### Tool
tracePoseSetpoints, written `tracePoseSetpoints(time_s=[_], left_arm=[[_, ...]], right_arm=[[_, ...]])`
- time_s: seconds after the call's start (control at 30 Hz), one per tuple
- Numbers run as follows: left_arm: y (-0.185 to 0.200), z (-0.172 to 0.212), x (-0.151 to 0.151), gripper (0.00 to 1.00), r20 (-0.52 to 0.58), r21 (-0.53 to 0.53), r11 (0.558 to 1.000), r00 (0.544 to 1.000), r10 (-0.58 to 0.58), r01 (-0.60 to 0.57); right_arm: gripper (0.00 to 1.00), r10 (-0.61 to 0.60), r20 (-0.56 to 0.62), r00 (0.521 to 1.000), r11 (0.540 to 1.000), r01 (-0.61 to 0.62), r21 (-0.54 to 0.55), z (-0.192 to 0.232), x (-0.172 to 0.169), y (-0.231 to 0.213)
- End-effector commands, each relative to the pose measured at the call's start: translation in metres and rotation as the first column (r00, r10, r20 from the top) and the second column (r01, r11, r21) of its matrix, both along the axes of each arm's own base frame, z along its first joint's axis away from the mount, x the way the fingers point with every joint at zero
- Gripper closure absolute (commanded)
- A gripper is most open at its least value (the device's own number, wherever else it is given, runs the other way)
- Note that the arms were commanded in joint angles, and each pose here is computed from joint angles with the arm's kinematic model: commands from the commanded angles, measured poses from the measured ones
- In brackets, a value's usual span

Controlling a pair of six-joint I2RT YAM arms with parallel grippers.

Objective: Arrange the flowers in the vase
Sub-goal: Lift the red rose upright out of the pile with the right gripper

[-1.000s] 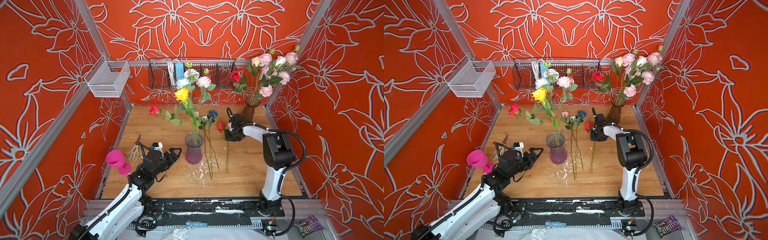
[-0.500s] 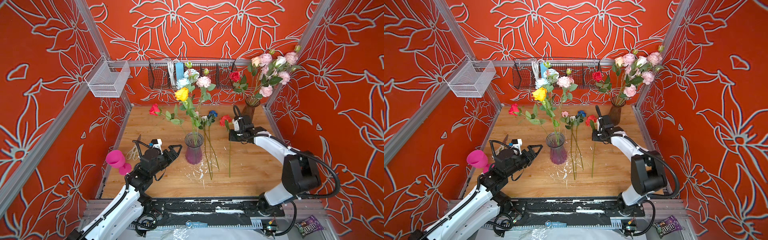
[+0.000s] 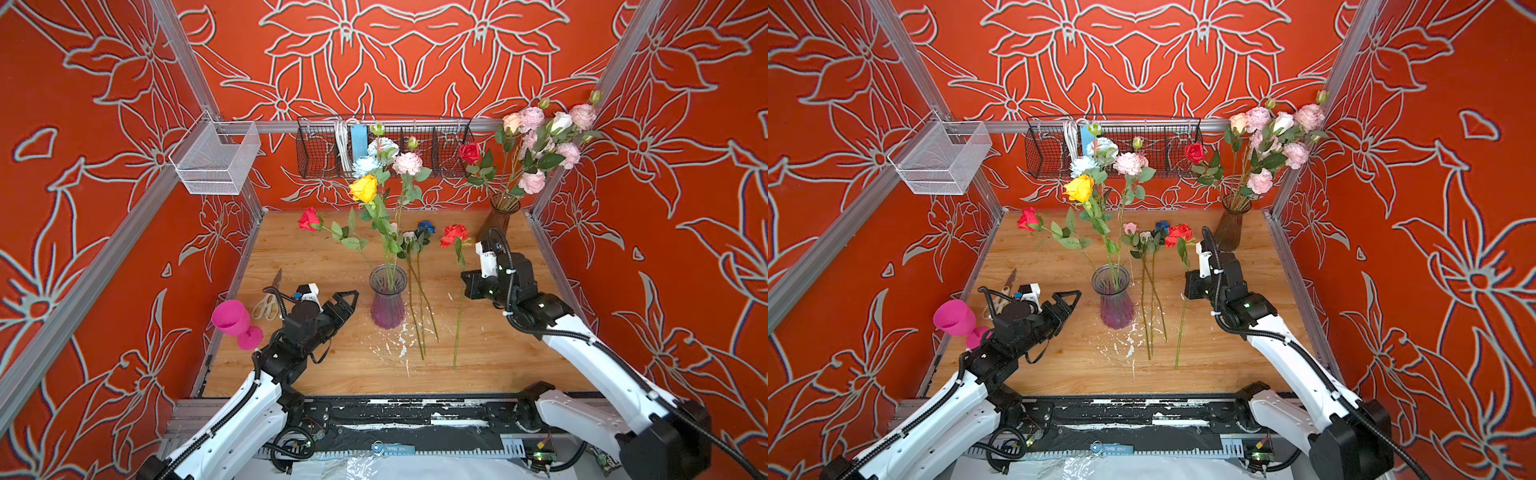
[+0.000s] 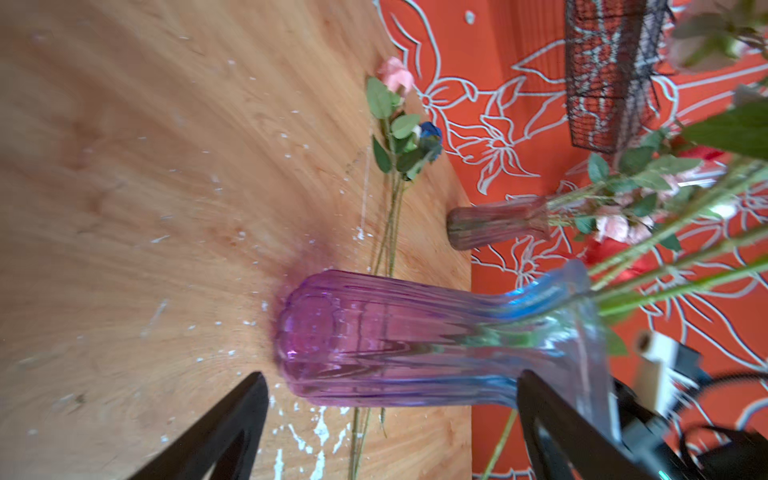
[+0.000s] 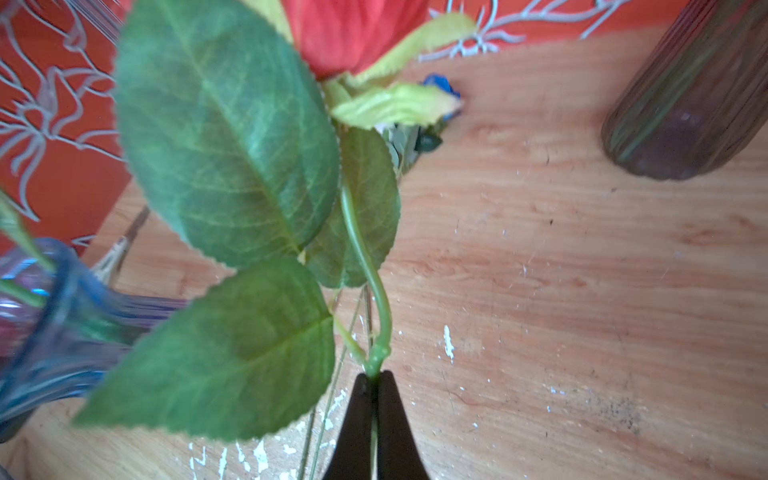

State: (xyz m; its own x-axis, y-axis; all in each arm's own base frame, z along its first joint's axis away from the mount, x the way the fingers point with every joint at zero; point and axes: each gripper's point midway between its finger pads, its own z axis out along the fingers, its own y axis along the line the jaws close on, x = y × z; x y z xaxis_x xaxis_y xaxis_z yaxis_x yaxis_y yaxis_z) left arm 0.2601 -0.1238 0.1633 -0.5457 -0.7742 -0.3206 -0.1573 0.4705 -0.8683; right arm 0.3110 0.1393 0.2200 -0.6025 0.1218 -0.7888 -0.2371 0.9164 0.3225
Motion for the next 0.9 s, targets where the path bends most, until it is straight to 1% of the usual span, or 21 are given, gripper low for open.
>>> tracePoseSetpoints(time_s=[0.0,0.07,0.13,0.2,0.3,0.4,0.47,0.57,0.63,0.73,0.87], left_arm=[[0.015,0.016,0.002,0.05,0.054,0.004,0.997,0.995,0.081,-0.081],[0.026,0.026,-0.002,0.05,0.087,0.045,0.992,0.989,0.117,-0.122],[0.041,0.041,-0.009,0.05,0.142,0.098,0.981,0.978,0.152,-0.167],[0.053,0.055,-0.016,0.05,0.195,0.126,0.971,0.965,0.178,-0.204],[0.067,0.069,-0.027,0.05,0.258,0.132,0.959,0.943,0.211,-0.250],[0.074,0.069,-0.033,0.05,0.283,0.133,0.953,0.931,0.229,-0.274],[0.075,0.060,-0.034,0.05,0.275,0.139,0.951,0.933,0.232,-0.277],[0.073,0.040,-0.030,0.05,0.219,0.132,0.952,0.945,0.243,-0.275],[0.069,0.028,-0.027,0.05,0.185,0.144,0.954,0.954,0.236,-0.264],[0.065,0.019,-0.021,0.05,0.150,0.166,0.954,0.962,0.227,-0.251],[0.058,0.023,-0.012,0.05,0.147,0.177,0.958,0.969,0.200,-0.225]], right_arm=[[1.00,-0.018,0.074,0.997,1.000,0.017,0.018,0.019,-0.002,0.000],[1.00,-0.001,0.111,0.994,1.000,-0.001,0.015,0.031,-0.006,0.003],[1.00,0.008,0.136,0.991,1.000,-0.009,0.004,0.044,-0.011,0.003],[1.00,0.009,0.167,0.986,1.000,-0.011,0.013,0.057,-0.015,0.003],[1.00,0.022,0.221,0.975,0.998,-0.034,0.052,0.077,-0.021,0.007],[1.00,0.030,0.271,0.962,0.996,-0.050,0.067,0.094,-0.024,0.010],[1.00,0.037,0.304,0.952,0.996,-0.060,0.066,0.106,-0.023,0.012],[1.00,0.038,0.335,0.941,0.998,-0.049,0.025,0.126,-0.023,0.008],[1.00,0.028,0.363,0.932,0.999,-0.037,0.018,0.141,-0.024,0.004],[1.00,0.020,0.394,0.919,0.999,-0.035,0.031,0.157,-0.025,0.003],[1.00,0.016,0.422,0.907,0.995,-0.056,0.082,0.171,-0.022,0.011]])
